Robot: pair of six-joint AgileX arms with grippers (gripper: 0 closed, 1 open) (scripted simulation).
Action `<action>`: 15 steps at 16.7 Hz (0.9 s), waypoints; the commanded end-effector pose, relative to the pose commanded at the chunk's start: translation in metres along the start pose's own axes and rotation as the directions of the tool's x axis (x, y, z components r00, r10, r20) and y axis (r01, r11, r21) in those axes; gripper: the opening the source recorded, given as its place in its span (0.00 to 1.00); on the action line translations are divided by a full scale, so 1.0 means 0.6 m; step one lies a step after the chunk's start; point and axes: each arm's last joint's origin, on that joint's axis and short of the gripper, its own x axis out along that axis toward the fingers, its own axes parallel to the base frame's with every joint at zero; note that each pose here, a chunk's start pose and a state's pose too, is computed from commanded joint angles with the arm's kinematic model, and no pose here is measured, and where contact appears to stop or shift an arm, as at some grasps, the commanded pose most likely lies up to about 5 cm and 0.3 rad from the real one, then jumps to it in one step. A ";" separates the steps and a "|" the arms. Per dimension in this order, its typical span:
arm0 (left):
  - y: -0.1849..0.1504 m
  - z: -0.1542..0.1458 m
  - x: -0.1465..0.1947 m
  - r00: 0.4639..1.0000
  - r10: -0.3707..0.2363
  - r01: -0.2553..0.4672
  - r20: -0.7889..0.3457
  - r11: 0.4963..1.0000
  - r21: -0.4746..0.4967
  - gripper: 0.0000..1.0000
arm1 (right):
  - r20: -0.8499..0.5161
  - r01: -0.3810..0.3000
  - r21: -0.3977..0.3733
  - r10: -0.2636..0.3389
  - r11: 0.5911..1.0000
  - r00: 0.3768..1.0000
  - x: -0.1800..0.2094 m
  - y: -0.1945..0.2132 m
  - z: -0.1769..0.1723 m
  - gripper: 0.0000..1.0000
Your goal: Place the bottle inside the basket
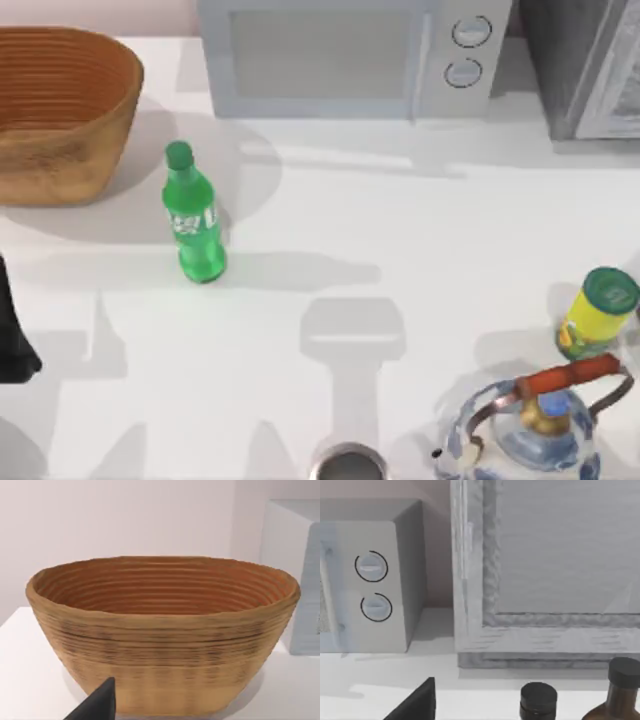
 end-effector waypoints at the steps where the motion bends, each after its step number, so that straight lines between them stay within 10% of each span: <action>1: 0.000 0.000 0.000 1.000 0.000 0.000 0.000 1.000 0.000 1.00 | 0.000 0.000 0.000 0.000 1.000 1.000 0.000 0.000 0.000 1.00; 5: -0.004 0.008 0.005 0.998 -0.056 0.056 0.003 0.998 0.012 1.00 | 0.000 0.000 0.000 0.000 1.000 1.000 0.000 0.000 0.000 1.00; 15: -0.024 0.022 0.120 0.902 -0.414 0.422 -0.121 0.905 0.052 1.00 | 0.000 0.000 0.000 0.000 1.000 1.000 0.000 0.000 0.000 1.00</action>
